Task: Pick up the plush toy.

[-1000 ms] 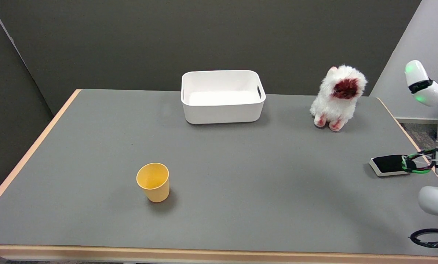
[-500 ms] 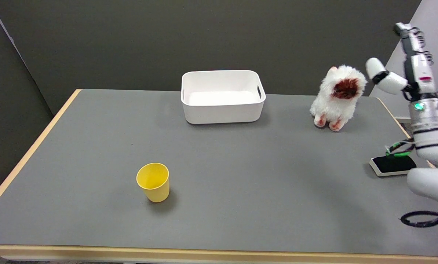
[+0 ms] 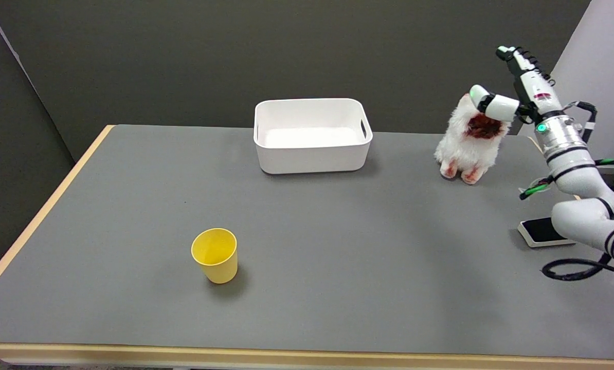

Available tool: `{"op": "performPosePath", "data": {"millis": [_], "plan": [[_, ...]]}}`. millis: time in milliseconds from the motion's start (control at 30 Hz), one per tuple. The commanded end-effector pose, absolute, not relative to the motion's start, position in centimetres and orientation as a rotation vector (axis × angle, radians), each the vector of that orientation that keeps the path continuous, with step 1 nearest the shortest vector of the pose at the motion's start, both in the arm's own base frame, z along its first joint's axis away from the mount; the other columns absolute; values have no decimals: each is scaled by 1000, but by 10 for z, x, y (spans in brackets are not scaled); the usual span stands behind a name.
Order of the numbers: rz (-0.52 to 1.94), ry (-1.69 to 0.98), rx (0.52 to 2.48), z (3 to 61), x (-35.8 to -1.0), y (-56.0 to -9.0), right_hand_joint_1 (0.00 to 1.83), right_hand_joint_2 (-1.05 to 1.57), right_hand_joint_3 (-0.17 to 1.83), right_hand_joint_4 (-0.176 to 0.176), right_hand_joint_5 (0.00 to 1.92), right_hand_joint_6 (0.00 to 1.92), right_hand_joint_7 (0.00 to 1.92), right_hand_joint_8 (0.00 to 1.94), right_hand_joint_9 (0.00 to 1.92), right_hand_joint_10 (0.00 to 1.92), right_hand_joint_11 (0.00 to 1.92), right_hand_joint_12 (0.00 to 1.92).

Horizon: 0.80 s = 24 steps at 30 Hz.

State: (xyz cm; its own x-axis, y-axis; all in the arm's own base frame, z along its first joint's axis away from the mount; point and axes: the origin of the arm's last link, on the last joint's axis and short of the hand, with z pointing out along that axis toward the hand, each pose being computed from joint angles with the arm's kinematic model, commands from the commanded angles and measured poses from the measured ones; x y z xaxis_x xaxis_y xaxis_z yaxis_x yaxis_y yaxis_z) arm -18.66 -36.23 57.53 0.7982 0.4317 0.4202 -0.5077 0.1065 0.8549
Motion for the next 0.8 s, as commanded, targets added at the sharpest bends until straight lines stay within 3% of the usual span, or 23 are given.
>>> {"op": "performPosePath", "data": {"millis": [33,300,400,533,600,700,800], "plan": [[487,-192,1198,578,-200,-400,401,598,927,-6,37,320,30,84,-1,225,-1,354],[417,-272,1190,566,-231,-400,403,585,921,-4,44,334,35,88,-1,238,-1,463],[397,-298,1183,564,-240,-401,411,639,812,-1,69,300,4,177,-1,224,-1,465],[392,-317,1186,557,-248,-403,432,592,914,2,70,359,39,141,-1,307,-1,594],[390,-325,1189,554,-251,-404,455,585,924,3,77,375,58,203,2,384,-1,795],[387,-332,1193,550,-255,-405,496,620,961,-9,111,395,113,281,52,656,28,1113],[386,-331,1200,547,-259,-404,693,723,932,-32,226,481,334,452,287,880,303,1493]]}}
